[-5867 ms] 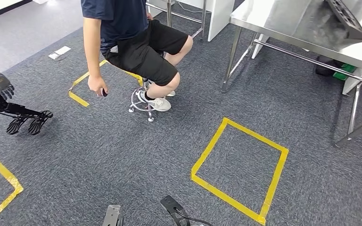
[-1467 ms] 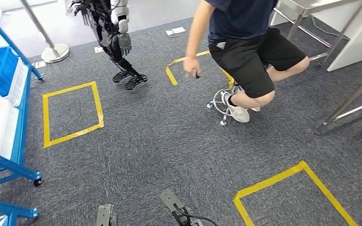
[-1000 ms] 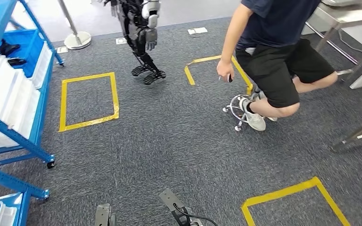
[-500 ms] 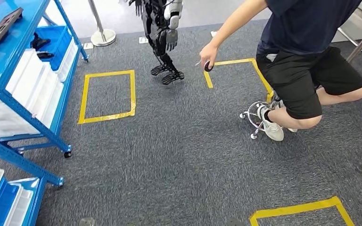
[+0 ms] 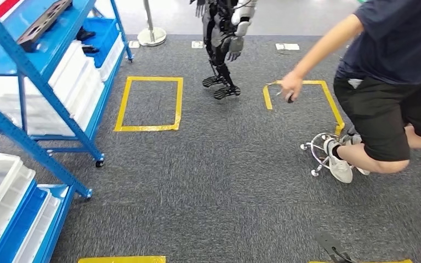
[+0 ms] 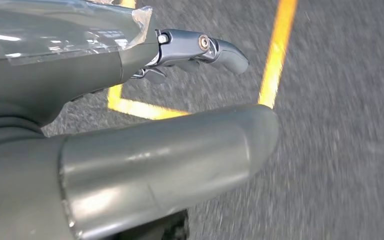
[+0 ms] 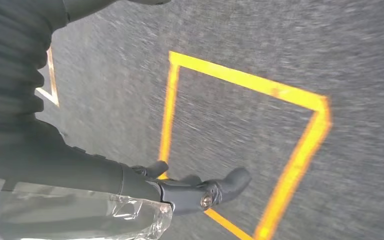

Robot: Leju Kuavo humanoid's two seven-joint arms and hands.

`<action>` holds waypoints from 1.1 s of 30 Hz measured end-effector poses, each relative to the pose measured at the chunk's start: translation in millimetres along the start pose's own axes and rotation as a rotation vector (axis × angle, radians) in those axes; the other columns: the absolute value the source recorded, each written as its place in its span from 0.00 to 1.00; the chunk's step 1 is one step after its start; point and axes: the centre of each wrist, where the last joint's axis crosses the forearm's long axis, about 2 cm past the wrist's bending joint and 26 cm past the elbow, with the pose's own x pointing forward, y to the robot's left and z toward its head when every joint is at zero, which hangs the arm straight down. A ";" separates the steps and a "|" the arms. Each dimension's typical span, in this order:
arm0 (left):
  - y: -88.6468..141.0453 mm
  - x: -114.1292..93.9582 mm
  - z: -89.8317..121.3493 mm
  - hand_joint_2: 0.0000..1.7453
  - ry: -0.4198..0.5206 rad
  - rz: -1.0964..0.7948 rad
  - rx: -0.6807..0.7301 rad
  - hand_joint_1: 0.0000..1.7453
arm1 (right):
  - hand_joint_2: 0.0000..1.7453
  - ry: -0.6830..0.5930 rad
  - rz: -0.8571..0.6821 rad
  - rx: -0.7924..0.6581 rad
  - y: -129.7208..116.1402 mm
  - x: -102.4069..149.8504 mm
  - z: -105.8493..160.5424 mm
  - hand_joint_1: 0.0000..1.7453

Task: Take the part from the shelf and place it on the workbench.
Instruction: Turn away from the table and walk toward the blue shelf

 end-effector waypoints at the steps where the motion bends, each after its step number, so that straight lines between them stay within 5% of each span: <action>1: 0.1 -0.3 0.2 0.00 0.000 0.011 0.007 0.00 | 1.00 0.002 0.002 0.000 0.2 -0.3 0.0 0.00; 20: -4.7 -4.0 4.7 0.00 0.014 0.070 0.086 0.00 | 1.00 -0.084 0.101 0.141 55.6 31.5 14.3 0.00; 33: -17.0 19.7 -8.3 0.00 -0.030 0.076 0.126 0.00 | 1.00 -0.116 0.276 0.212 106.9 49.0 32.9 0.00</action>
